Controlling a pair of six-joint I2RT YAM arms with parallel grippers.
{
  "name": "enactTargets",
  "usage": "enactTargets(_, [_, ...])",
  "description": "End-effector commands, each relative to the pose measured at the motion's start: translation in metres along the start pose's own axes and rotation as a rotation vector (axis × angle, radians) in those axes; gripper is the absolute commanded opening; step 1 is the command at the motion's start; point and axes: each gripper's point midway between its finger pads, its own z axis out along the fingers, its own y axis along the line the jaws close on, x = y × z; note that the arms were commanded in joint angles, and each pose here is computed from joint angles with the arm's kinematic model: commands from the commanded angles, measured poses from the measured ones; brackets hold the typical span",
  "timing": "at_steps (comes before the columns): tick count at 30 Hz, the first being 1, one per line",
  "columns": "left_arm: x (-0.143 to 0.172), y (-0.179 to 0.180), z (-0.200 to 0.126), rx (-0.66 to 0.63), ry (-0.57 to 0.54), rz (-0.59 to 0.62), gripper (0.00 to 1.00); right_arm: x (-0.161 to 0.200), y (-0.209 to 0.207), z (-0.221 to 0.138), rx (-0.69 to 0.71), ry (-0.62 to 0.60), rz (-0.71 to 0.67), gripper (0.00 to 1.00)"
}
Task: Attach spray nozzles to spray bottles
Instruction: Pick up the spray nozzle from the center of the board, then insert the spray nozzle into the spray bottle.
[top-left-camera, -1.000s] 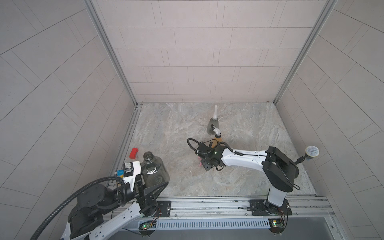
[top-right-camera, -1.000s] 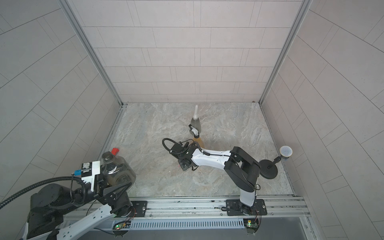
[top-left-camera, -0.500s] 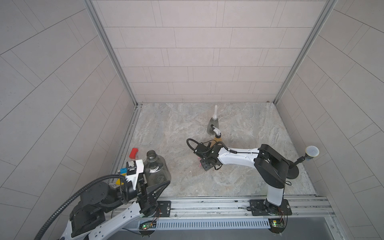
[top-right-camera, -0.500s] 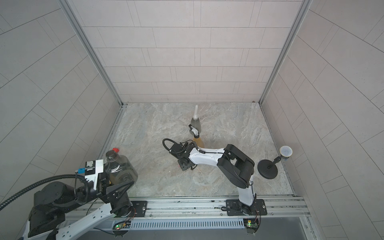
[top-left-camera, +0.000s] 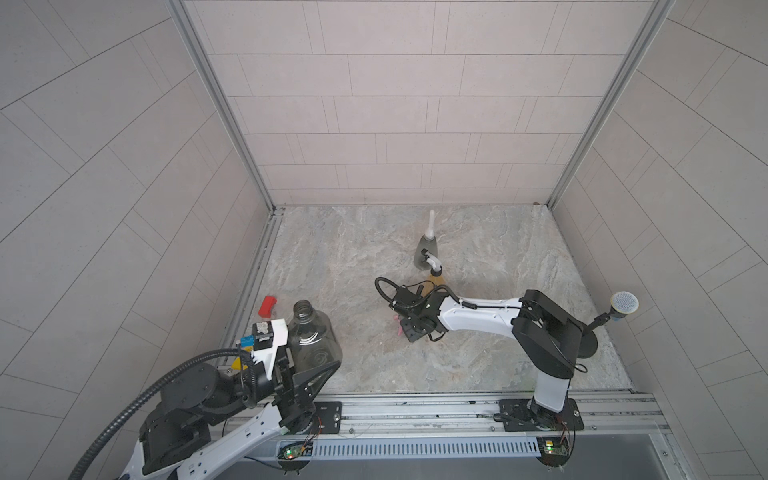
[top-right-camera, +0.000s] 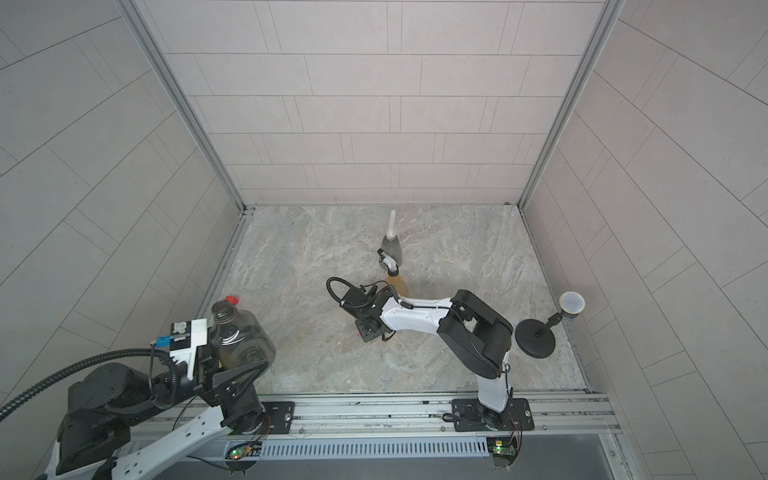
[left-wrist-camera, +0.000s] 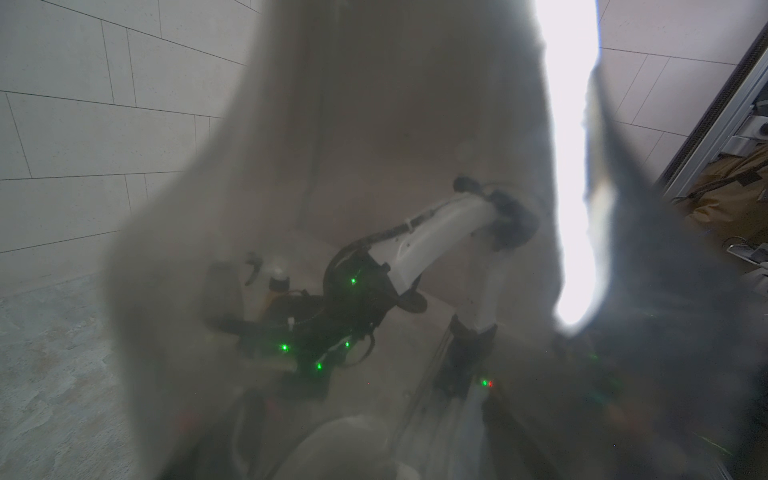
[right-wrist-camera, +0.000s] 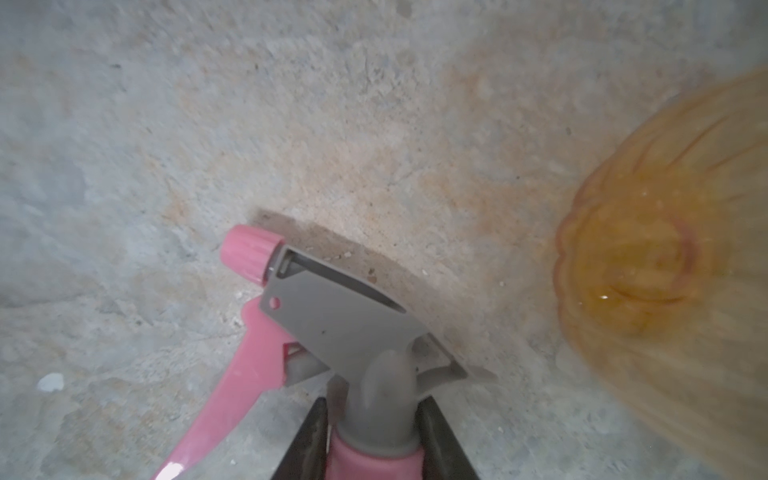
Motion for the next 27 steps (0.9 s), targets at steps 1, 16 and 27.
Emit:
enactTargets(1, [-0.006,-0.004,0.006,0.017,-0.008,-0.001,0.0,-0.026,0.012,-0.053,-0.089,-0.168,0.023,0.29])
enactTargets(16, [-0.02,-0.043,0.043,0.251,-0.01,0.025,0.0,-0.115,0.035,-0.446,-0.677,-1.219,-0.043,0.29])
enactTargets(27, [-0.026,-0.071,0.064,0.432,0.009,-0.032,0.0,-0.122,0.069,-0.593,-1.124,-1.559,-0.117,0.28])
